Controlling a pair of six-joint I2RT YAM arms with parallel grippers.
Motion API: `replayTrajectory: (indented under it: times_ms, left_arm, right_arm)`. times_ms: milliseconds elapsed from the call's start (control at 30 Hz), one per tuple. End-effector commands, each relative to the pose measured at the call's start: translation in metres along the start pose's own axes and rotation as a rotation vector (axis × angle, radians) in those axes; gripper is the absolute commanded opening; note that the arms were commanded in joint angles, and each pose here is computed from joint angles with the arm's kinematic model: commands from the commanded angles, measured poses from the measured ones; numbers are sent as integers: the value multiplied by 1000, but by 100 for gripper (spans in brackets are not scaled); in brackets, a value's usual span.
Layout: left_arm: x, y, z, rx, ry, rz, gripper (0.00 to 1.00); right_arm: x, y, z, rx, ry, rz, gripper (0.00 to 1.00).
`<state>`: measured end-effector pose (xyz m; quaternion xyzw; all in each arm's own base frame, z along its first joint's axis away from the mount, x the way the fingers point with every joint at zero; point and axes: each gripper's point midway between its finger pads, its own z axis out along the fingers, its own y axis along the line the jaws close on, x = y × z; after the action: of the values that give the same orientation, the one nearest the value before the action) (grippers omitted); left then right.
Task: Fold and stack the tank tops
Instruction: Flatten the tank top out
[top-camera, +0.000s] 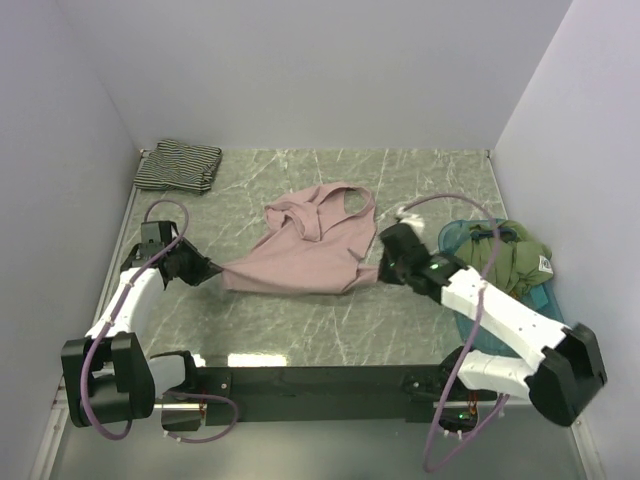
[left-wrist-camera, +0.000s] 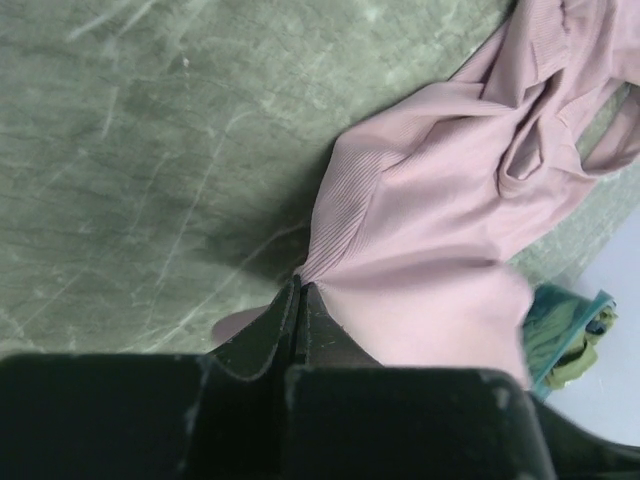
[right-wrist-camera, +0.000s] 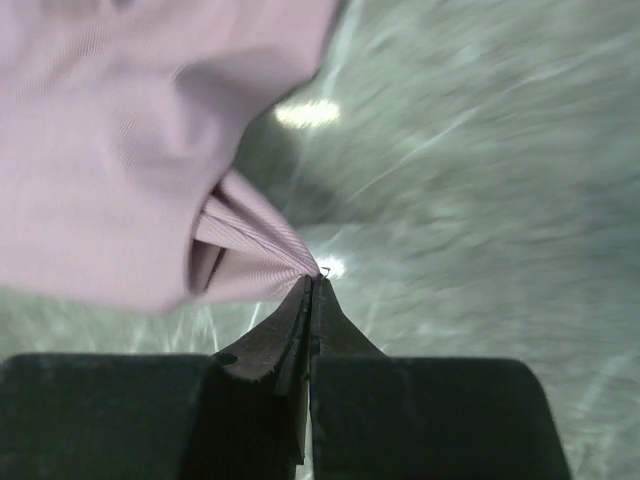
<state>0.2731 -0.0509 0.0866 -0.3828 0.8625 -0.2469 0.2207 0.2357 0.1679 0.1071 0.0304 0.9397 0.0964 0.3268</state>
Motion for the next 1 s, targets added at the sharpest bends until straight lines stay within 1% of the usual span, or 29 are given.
replayTrajectory:
  times_ms: [0, 100, 167, 300, 333, 533, 567, 633, 667, 700, 833, 900, 967]
  left_arm:
    - [-3, -11, -2, 56, -1, 12, 1]
    - [3, -5, 2, 49, 18, 10, 1]
    - [9, 1, 7, 44, 40, 8, 1]
    - [30, 12, 17, 38, 99, 12, 1]
    - [39, 15, 22, 37, 114, 28, 1]
    - [60, 27, 42, -15, 175, 58, 1]
    - [60, 27, 44, -15, 171, 62, 1]
    - [57, 28, 46, -20, 159, 63, 8]
    - [55, 26, 46, -14, 146, 70, 14]
    - [50, 21, 42, 1, 123, 76, 27]
    - [40, 10, 29, 17, 71, 96, 51]
    - [38, 10, 22, 4, 52, 99, 55]
    - [46, 12, 15, -22, 56, 106, 57]
  right_arm:
    - [-46, -33, -25, 79, -114, 139, 0]
    - [-69, -44, -39, 80, -191, 214, 0]
    - [-77, -47, -43, 80, -216, 230, 0]
    - [-66, -36, -32, 35, -150, 211, 0]
    - [-58, -38, -25, 34, -128, 209, 0]
    - [-42, -35, -5, 24, -84, 210, 0]
    - [-41, -36, -3, 28, -79, 210, 0]
    - [-38, -35, 4, 32, -65, 211, 0]
    - [-38, -35, 5, 32, -63, 209, 0]
    - [-36, -36, 8, 37, -58, 208, 0]
    - [-34, -37, 14, 49, -49, 207, 0]
    - [-34, -37, 15, 49, -51, 210, 0]
    - [-32, -38, 15, 53, -51, 208, 0]
